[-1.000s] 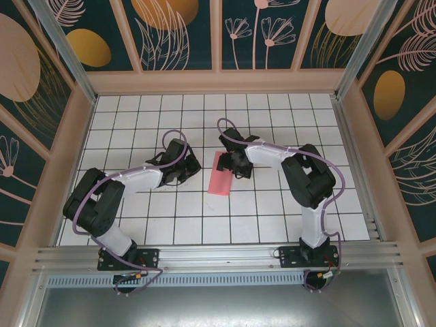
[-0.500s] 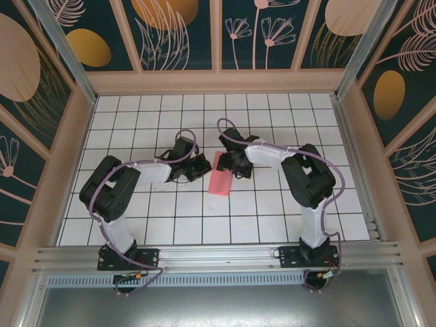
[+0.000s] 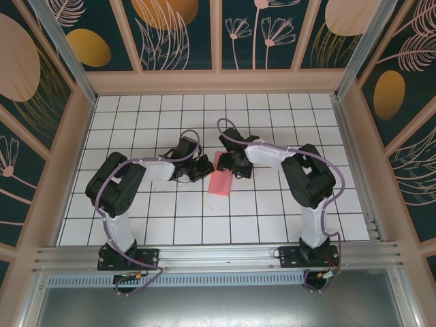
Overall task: Fold a paper plane with a square sheet of paper (pick it up from the middle)
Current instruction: Hold the square sheet of paper at the center of the table.
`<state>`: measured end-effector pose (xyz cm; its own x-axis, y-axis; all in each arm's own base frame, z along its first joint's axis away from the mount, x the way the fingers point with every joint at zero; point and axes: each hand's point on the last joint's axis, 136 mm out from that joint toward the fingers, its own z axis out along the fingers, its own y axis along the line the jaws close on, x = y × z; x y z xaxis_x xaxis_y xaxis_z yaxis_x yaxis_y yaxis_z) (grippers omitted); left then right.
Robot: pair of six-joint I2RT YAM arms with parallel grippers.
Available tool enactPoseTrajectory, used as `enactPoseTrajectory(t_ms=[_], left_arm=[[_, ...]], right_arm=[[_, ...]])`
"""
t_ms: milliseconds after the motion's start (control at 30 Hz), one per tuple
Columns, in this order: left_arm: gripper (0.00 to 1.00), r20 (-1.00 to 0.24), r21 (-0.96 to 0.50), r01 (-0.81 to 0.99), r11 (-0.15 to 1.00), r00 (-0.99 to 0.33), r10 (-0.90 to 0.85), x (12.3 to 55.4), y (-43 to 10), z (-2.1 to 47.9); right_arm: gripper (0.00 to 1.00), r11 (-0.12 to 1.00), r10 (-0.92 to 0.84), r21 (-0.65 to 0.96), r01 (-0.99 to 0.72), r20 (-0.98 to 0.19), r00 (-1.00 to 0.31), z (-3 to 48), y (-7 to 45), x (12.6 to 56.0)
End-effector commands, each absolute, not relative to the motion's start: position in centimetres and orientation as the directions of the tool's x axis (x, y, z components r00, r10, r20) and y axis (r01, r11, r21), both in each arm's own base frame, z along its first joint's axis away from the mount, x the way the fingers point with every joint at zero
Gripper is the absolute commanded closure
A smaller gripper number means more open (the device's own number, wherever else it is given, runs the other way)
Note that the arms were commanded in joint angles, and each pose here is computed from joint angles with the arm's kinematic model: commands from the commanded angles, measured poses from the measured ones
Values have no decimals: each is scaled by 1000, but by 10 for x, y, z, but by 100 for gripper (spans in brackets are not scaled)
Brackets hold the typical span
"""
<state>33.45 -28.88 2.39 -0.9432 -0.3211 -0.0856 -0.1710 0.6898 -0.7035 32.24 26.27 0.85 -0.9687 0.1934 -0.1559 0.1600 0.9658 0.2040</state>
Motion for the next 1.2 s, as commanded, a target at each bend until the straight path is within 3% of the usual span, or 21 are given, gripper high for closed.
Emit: enactPoseTrajectory(t_ms=[0,767,1000,1167], left_arm=[[100,-87,-709,-145,690,-953,-290,336,-297,24],[100,-69,-582,-183,792,-960,-272,320,-278,-13],[100,-74,-566,-185,804,-959,-274,317,-272,-17],[100,-74,-573,-179,800,-961,-268,318,-275,-16]], right_arm=[[16,981,189,46,188,-8,-982,-68,232,283],[16,980,184,90,180,-36,-982,-53,243,294],[14,950,222,261,170,-184,-957,15,254,334],[16,869,315,464,174,-248,-916,63,250,342]])
